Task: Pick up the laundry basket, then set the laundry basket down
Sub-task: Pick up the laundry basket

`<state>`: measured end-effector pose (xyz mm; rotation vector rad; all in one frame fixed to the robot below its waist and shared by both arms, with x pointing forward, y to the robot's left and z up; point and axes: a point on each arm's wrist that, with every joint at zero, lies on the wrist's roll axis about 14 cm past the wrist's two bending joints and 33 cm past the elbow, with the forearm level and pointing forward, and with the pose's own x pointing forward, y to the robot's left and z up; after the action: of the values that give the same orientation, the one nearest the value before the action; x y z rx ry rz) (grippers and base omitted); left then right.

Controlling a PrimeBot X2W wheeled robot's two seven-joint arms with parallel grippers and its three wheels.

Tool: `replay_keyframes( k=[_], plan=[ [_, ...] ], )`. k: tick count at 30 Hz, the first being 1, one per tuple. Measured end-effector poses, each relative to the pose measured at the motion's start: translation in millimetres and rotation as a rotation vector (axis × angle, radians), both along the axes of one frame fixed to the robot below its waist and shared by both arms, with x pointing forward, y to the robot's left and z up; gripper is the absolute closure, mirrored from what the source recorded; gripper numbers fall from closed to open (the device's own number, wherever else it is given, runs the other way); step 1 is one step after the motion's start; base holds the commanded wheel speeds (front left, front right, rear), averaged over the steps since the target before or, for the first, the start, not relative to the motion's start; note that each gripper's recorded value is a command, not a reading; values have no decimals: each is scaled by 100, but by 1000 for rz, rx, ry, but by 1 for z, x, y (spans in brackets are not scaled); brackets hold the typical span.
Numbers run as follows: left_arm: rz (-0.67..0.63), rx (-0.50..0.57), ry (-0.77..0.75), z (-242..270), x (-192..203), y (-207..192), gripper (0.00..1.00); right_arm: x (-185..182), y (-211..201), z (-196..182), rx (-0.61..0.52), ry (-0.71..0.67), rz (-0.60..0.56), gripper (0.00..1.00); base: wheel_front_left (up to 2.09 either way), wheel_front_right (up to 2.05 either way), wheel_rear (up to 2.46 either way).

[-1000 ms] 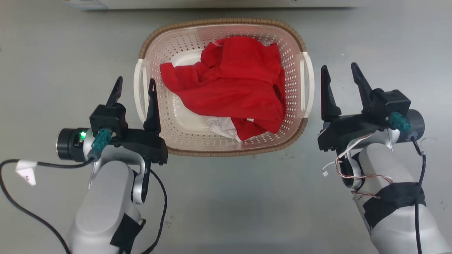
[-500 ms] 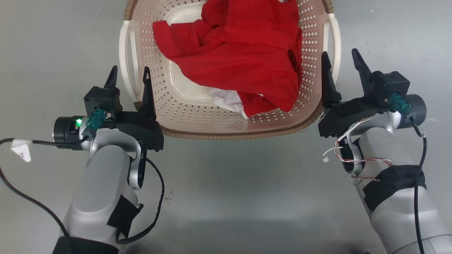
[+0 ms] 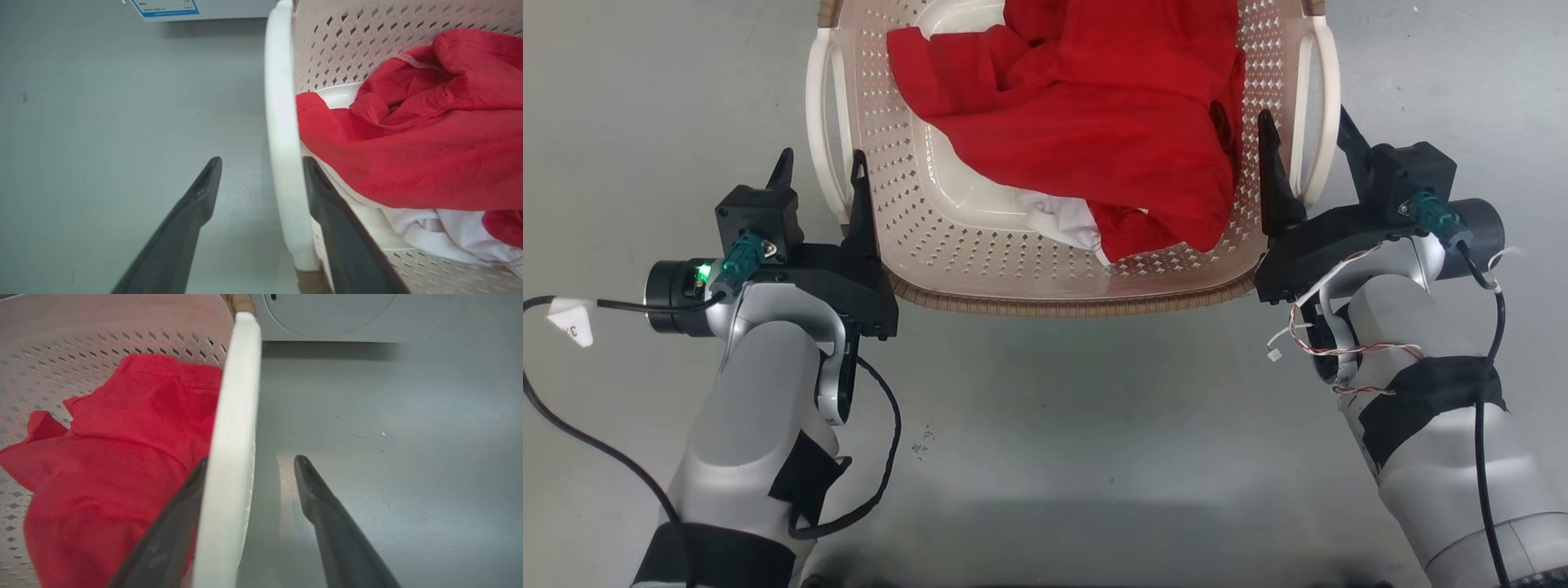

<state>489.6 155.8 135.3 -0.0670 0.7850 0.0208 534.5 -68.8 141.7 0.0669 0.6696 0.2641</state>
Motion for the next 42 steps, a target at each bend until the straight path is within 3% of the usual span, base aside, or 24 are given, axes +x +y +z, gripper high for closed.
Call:
replay_keyframes(
  k=[9, 10, 11, 13, 15, 17, 19, 21, 42],
  plan=[
    [-3, -13, 18, -2, 3, 0, 0, 4, 16, -1, 32, 7, 15, 0, 0, 0, 0],
    [-1, -17, 19, -2, 2, 0, 0, 4, 17, 0, 34, 6, 16, 7, 0, 0, 0],
    [-4, -23, 19, -1, 3, -1, 2, 5, 19, 0, 39, 6, 15, 27, 0, 0, 0],
    [-8, -26, 20, -1, 4, -2, 22, 6, 21, 1, 43, 8, 17, 52, 0, 0, 0],
    [-13, -30, 26, -1, 2, -4, 44, 5, 21, 0, 39, 14, 16, 60, 0, 0, 0],
    [-12, -34, 34, -2, 0, -5, 57, 3, 23, 0, 41, 22, 21, 66, 0, 0, 0],
    [-11, -48, 42, -2, -2, -8, 79, 1, 24, 0, 41, 30, 18, 78, 0, 0, 0],
    [-8, -57, 48, -2, -3, -10, 100, -1, 25, 1, 45, 39, 13, 100, 0, 0, 0],
    [-45, -83, 40, 28, -2, -27, 100, -9, 15, 34, 39, 57, -22, 100, 0, 0, 0]
  ],
)
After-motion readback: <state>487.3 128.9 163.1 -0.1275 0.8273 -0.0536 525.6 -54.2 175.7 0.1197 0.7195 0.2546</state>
